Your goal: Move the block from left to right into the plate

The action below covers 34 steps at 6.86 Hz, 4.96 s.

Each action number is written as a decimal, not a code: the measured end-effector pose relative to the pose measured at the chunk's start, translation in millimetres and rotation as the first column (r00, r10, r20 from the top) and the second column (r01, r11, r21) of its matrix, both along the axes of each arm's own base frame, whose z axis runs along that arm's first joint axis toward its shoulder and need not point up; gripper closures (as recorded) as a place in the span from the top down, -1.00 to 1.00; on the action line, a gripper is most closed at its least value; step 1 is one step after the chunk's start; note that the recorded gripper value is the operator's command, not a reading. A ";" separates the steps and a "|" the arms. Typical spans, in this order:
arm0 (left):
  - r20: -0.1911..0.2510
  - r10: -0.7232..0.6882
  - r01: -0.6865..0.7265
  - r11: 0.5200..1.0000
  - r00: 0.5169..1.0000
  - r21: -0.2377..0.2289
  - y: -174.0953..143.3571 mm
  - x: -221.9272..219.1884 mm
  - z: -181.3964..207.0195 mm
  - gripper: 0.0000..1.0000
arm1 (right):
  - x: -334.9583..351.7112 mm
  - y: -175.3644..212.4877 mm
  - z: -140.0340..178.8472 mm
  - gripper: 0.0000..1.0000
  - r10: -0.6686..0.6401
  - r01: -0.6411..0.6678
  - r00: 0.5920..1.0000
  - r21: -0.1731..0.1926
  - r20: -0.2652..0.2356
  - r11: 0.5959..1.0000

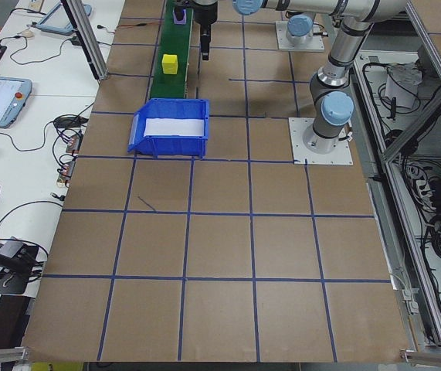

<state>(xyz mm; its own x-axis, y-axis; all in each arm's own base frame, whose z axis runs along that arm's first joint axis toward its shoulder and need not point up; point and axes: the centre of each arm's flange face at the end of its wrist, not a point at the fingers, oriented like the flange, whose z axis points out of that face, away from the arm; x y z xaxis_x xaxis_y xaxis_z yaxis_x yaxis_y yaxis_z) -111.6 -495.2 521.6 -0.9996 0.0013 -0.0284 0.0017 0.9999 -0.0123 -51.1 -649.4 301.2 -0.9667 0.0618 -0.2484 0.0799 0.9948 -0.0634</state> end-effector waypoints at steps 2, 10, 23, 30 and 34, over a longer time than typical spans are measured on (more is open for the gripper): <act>-0.001 0.001 -0.001 1.000 1.000 -0.009 4.0 -2.3 2.9 1.00 | -3.1 -2.6 -15.2 0.95 -0.004 0.005 1.000 0.030 -0.025 1.000; -0.002 0.019 -0.019 1.000 1.000 -0.019 5.0 -1.8 5.0 1.00 | -86.0 -7.0 -3.6 -0.46 -0.020 0.038 0.964 0.062 -0.265 0.997; -0.008 0.030 -0.030 0.999 1.000 -0.016 4.8 -0.3 3.8 1.00 | -432.2 218.3 -89.7 0.98 0.122 -0.107 0.976 0.086 -0.180 0.990; -0.007 0.030 -0.030 0.999 1.000 -0.019 4.1 1.6 4.5 1.00 | -384.1 170.2 -3.1 0.99 0.118 -0.115 0.967 0.023 -0.228 0.993; -0.006 0.033 -0.033 0.999 0.999 -0.022 3.4 3.8 4.9 1.00 | -194.0 50.4 41.3 1.00 0.074 -0.080 0.969 -0.014 -0.237 0.997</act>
